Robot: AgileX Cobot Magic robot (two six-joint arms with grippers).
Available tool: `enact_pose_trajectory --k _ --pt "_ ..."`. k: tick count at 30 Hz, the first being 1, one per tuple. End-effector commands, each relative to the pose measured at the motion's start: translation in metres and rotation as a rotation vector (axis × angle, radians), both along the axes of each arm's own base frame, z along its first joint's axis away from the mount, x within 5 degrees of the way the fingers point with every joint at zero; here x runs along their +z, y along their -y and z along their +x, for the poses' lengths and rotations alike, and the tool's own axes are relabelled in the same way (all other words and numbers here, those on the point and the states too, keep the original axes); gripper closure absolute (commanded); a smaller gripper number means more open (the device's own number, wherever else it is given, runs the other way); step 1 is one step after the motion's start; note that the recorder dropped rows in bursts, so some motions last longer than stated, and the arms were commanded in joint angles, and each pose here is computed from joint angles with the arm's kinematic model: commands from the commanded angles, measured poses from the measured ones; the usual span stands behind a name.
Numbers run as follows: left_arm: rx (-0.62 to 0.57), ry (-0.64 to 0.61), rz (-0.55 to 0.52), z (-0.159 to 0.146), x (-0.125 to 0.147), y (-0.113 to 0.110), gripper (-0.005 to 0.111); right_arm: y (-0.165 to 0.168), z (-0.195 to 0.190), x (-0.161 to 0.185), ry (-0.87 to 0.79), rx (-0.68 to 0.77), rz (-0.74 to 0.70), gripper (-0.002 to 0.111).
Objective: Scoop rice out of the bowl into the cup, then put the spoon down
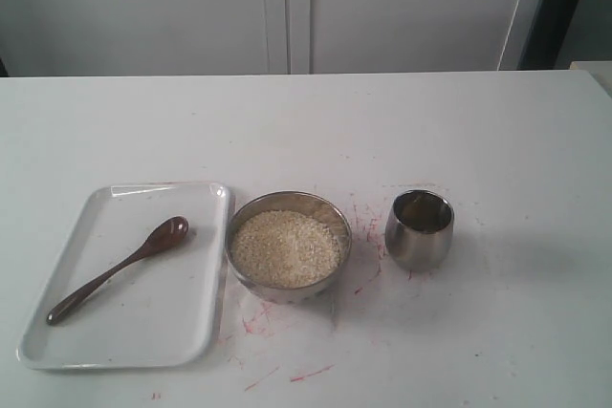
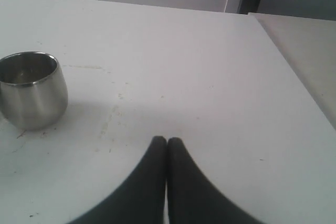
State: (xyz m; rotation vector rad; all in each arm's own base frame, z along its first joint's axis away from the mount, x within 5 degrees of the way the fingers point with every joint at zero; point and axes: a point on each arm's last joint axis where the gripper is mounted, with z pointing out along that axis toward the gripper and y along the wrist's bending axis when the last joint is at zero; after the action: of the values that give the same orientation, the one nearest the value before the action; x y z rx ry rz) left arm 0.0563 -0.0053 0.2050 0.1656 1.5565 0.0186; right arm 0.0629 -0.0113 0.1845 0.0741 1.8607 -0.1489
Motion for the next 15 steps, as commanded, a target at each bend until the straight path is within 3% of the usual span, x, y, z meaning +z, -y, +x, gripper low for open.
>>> enact_pose_trajectory --k 1,15 --pt "0.001 0.005 -0.005 -0.0001 0.0013 -0.0001 0.092 -0.0035 -0.0003 -0.0029 -0.024 0.056 -0.056 0.108" --pt "0.001 0.005 -0.005 -0.0001 0.0013 -0.0001 0.092 -0.0036 -0.0005 -0.0036 -0.033 0.060 -0.064 0.108"
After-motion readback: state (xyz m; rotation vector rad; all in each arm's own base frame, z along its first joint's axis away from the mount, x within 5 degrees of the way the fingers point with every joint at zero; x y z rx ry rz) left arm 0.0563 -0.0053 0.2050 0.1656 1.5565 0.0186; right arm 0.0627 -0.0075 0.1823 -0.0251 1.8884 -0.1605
